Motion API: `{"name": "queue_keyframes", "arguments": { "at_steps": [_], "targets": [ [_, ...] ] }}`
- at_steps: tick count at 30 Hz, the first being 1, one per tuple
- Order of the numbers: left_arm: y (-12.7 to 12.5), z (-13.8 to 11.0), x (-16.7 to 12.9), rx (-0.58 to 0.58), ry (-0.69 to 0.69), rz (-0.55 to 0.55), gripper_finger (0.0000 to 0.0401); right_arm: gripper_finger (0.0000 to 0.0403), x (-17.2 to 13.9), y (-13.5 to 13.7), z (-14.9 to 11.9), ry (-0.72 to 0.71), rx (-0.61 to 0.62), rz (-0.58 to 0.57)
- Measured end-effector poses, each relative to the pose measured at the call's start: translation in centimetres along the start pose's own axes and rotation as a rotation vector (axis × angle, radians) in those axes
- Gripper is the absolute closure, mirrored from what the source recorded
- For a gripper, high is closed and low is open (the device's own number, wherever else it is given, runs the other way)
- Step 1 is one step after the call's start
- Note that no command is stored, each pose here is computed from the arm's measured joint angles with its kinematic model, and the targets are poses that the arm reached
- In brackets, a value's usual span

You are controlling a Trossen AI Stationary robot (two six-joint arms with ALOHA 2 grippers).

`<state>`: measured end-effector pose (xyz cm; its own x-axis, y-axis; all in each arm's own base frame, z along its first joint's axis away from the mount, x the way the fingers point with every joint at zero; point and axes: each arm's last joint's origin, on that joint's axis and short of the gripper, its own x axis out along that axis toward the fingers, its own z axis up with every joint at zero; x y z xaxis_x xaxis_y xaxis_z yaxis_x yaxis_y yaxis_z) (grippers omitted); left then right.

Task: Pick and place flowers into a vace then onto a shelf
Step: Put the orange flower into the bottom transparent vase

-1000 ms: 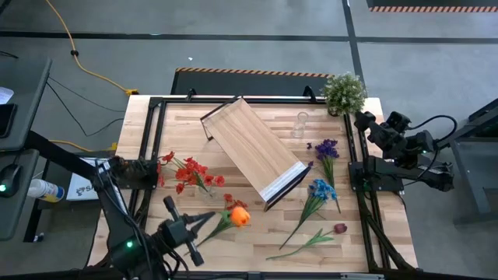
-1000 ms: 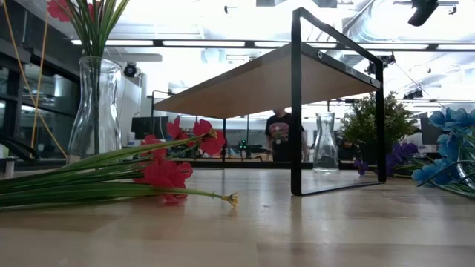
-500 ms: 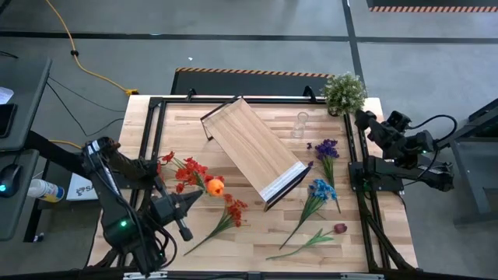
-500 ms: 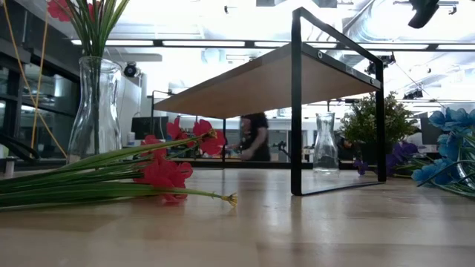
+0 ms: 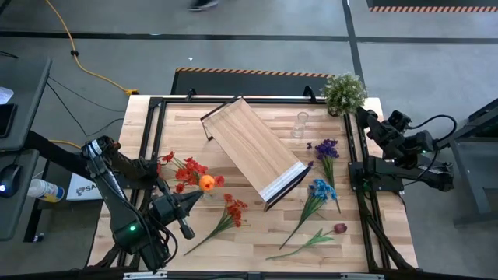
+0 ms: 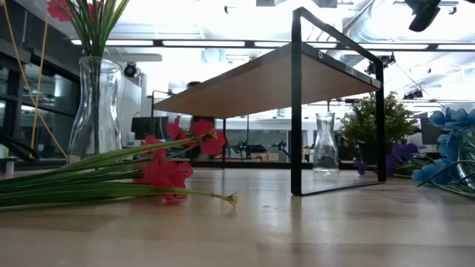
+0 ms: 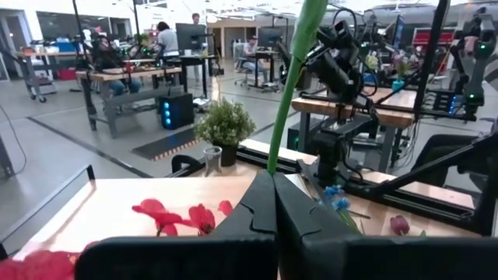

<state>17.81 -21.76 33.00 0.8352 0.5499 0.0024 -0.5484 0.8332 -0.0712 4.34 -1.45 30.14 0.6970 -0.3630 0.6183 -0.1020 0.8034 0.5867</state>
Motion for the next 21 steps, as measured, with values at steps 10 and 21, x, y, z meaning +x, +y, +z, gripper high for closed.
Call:
{"name": "queue_keyframes", "arguments": {
  "at_steps": [10,21],
  "targets": [
    [-0.1,-1.8,0.0,0.011,0.003,0.001,0.038,0.0059,0.0,-0.3,-0.4,0.036,-0.012,-0.027],
    [0.6,-3.1,1.9,0.034,-0.002,0.069,0.038,0.0059,0.1,-0.4,-0.4,0.033,-0.054,-0.051]
  ]
}}
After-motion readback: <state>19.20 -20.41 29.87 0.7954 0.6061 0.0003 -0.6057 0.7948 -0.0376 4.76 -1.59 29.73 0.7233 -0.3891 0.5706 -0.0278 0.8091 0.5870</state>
